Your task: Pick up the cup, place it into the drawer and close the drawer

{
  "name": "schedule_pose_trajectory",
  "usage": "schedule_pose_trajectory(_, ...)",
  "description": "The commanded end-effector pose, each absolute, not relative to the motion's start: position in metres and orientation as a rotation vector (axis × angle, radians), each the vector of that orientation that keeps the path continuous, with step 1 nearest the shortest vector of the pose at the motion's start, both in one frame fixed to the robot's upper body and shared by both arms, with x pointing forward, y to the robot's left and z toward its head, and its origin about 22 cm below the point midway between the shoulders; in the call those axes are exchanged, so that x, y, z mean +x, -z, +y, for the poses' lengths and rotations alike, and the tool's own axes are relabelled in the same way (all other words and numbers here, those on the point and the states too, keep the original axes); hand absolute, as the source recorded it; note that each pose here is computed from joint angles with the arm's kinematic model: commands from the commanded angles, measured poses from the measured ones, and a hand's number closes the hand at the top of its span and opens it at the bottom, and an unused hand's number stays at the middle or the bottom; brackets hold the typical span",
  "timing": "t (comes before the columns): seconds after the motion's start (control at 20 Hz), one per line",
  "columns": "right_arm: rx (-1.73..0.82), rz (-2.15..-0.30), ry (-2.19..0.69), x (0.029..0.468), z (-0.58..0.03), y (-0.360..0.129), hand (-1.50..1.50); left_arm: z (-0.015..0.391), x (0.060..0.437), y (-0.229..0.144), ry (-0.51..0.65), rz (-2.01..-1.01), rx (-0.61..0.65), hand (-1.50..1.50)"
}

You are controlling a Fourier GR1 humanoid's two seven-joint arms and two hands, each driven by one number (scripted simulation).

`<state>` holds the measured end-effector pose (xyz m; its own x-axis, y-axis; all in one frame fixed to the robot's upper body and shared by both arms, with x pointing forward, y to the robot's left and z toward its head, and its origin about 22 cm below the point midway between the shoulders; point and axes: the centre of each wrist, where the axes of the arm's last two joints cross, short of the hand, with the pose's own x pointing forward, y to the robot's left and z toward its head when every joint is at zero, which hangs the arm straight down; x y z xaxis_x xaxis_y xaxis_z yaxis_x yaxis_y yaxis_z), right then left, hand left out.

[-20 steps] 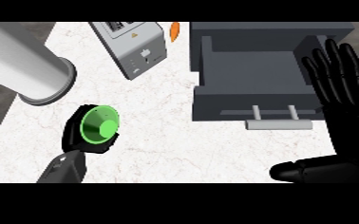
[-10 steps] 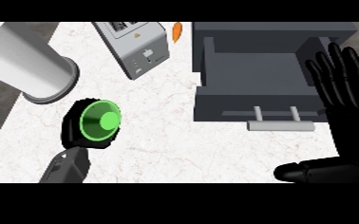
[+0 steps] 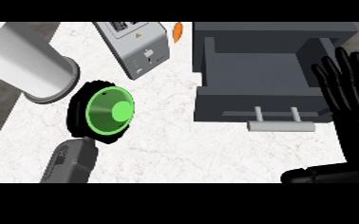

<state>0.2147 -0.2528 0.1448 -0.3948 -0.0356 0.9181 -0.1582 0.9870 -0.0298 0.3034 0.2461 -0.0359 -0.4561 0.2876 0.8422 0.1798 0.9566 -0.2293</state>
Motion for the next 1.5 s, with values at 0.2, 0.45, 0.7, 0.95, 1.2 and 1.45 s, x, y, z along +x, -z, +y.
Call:
schedule_pose_trajectory(0.2, 0.137, -1.975, -0.149, 0.229, -0.251, -0.141, -1.50, 0.188, 0.321, -0.050, -0.117, -2.075, -0.425, 1.50)
schedule_pose_trajectory(0.45, 0.131, -1.986, -0.139, 0.231, -0.251, -0.157, -1.50, 0.169, 0.332, -0.101, -0.069, -2.082, -0.397, 1.50)
schedule_pose_trajectory(0.7, 0.126, -1.976, -0.139, 0.224, -0.250, -0.134, -1.50, 0.138, 0.357, -0.140, -0.031, -2.119, -0.364, 1.50)
schedule_pose_trajectory(0.95, 0.123, -1.991, -0.137, 0.216, -0.257, -0.129, -1.50, 0.120, 0.370, -0.155, 0.012, -2.101, -0.325, 1.50)
schedule_pose_trajectory(1.2, 0.140, -1.990, -0.127, 0.225, -0.249, -0.127, -1.50, 0.092, 0.392, -0.180, 0.059, -2.087, -0.329, 1.50)
schedule_pose_trajectory(1.45, 0.130, -2.004, -0.141, 0.220, -0.255, -0.140, -1.50, 0.081, 0.408, -0.188, 0.090, -2.057, -0.289, 1.50)
